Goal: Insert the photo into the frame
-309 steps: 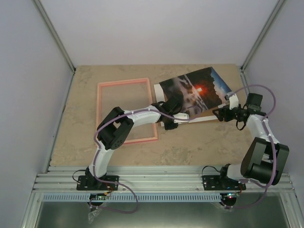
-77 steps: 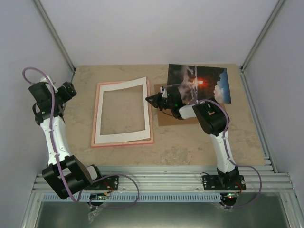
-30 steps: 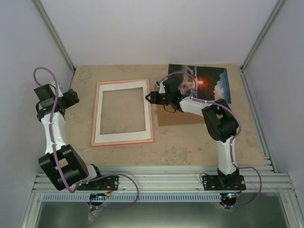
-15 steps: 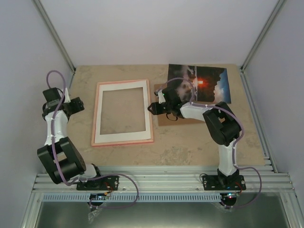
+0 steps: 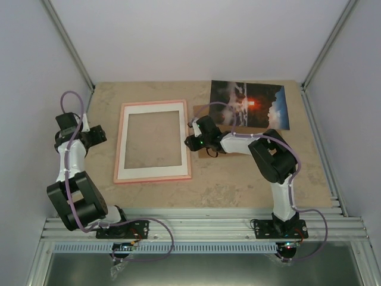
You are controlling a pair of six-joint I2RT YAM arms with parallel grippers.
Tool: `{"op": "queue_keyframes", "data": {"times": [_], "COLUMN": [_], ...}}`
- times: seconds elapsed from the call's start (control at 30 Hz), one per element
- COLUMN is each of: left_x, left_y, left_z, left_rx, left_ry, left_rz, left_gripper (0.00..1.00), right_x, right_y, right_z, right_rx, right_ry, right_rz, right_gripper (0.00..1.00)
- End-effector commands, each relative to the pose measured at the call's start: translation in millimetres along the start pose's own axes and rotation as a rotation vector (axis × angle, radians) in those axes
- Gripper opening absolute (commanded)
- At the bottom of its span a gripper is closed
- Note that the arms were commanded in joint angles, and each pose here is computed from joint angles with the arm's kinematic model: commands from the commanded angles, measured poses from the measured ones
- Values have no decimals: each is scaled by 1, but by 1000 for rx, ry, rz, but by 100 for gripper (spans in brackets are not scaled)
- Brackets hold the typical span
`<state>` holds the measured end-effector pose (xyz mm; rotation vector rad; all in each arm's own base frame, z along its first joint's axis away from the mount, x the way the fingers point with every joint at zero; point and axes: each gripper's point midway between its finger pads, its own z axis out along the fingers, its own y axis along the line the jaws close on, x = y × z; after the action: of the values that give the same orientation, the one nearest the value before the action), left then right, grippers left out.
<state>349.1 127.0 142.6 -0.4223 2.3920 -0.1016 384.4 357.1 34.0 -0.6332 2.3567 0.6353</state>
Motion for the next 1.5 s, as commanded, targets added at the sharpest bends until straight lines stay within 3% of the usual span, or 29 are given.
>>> {"op": "queue_keyframes", "data": {"times": [0.0,0.37,0.53,0.7,0.83,1.07,1.23,1.47], "left_x": [1,11,11,4,-5,-10,1,25], "left_y": [1,-5,-18,-52,-108,-233,-315,-401], "left_z": [1,4,3,-2,-7,5,25,61], "left_rx": [-14,-4,30,99,218,490,621,732], "left_ry": [-6,12,2,-29,-62,-79,-52,0], "left_rz": [14,39,88,214,335,485,595,671], "left_gripper": [75,77,77,78,79,80,80,80], "right_x": [17,22,24,0,-43,-81,-74,-47], "right_y": [-3,-17,4,33,38,-57,-150,-255], "right_z": [10,1,-13,-40,-80,-139,-178,-240], "right_rx": [62,101,-17,-161,-271,-230,-112,36], "right_ry": [45,88,87,37,-53,-162,-208,-265], "right_rz": [-95,-137,-186,-222,-219,-56,106,289], "right_gripper": [47,47,46,48,55,64,67,76]}}
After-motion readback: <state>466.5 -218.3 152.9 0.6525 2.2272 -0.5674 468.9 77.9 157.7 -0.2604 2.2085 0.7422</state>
